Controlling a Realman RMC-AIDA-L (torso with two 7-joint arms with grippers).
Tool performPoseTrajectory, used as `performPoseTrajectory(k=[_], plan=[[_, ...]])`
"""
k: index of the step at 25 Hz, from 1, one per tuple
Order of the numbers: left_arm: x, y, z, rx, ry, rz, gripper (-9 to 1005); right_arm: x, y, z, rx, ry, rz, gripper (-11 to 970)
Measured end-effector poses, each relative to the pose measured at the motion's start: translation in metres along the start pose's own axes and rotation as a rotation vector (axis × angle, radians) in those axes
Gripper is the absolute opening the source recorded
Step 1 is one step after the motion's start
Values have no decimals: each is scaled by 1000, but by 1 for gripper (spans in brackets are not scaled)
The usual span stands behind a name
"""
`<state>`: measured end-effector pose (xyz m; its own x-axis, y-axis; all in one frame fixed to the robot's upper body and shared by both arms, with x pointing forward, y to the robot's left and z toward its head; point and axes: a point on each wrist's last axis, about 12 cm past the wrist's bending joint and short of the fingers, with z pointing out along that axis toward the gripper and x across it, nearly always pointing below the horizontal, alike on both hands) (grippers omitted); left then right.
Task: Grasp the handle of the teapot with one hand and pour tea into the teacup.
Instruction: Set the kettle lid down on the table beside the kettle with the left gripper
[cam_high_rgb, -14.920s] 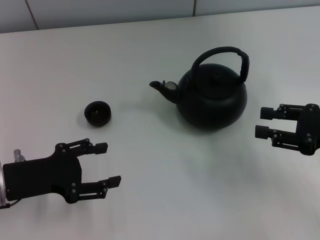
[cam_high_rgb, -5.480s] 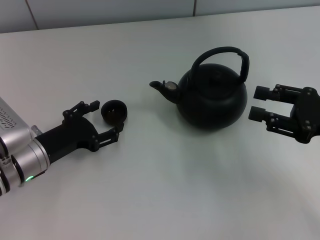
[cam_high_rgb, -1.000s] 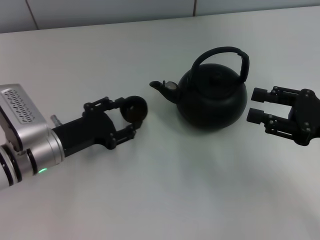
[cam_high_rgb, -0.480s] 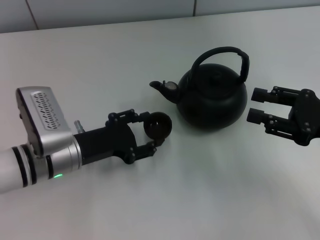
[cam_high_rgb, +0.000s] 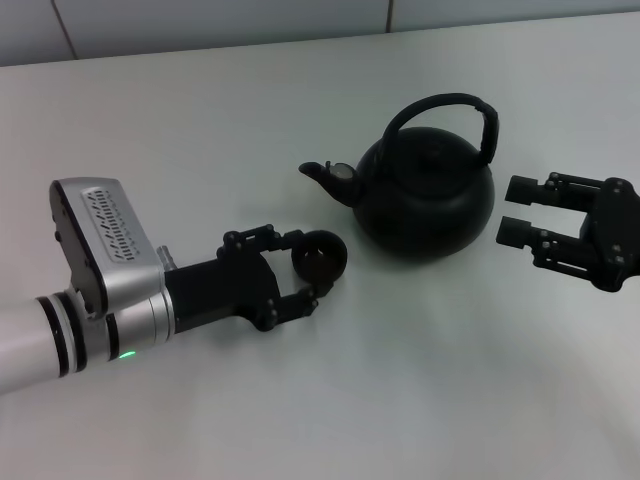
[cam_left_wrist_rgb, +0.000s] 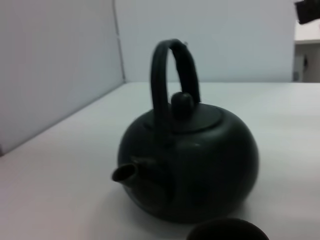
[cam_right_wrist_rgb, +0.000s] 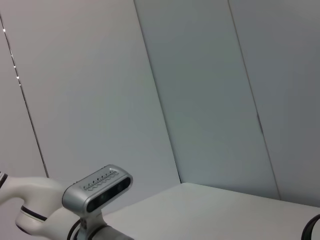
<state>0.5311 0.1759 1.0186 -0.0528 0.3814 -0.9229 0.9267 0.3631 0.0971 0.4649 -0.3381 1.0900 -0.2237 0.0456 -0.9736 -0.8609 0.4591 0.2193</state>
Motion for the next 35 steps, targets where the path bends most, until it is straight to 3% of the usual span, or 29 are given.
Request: performPoseTrajectory(k=[35], plan=[[10,0,1,-44,70,-22,837,-11,-5,5,-16,21,-18,557]])
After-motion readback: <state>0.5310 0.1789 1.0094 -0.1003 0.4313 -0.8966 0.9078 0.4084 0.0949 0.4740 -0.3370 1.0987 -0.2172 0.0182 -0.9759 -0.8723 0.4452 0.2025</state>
